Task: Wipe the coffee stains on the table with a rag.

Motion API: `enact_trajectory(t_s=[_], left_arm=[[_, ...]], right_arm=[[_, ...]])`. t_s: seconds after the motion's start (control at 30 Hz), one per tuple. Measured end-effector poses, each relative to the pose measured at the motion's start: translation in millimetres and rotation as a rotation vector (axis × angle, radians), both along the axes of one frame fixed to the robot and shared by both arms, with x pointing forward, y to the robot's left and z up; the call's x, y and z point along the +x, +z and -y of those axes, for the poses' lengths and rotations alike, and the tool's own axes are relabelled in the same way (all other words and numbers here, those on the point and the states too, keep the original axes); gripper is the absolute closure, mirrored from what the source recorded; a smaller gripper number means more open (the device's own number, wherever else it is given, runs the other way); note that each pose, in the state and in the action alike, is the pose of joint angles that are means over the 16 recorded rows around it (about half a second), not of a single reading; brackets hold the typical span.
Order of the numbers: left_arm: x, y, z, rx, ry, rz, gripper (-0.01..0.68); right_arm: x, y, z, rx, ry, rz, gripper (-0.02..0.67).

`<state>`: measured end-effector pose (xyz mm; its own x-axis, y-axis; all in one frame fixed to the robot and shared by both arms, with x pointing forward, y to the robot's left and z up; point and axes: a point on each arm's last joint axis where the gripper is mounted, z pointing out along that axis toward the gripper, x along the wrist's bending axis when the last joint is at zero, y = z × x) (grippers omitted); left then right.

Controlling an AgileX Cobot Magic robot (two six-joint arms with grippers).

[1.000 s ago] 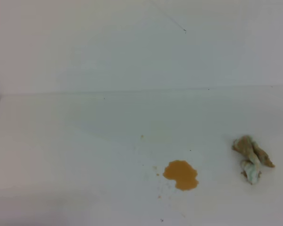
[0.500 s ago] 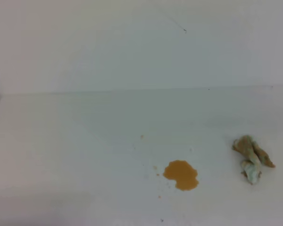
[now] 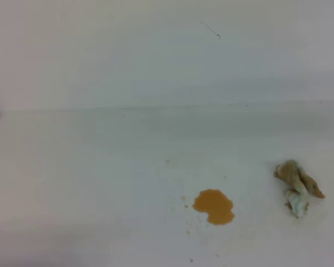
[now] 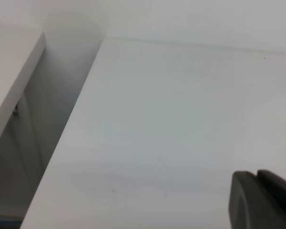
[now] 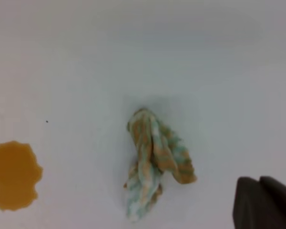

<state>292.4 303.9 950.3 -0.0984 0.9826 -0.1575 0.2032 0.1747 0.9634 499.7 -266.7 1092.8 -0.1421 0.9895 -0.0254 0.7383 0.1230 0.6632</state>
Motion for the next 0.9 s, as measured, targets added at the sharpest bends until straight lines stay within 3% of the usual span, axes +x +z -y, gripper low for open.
enact_trajectory(t_s=[0.5,0.9], left_arm=[[0,1,0,0.0,0.0,0.0,0.672],[0,0,0,0.0,0.0,0.0,0.672]], right_arm=[[85,-72,-22,0.015,0.087,-0.214,0.409],[116,-140,-29,0.016,0.124,-0.324,0.392]])
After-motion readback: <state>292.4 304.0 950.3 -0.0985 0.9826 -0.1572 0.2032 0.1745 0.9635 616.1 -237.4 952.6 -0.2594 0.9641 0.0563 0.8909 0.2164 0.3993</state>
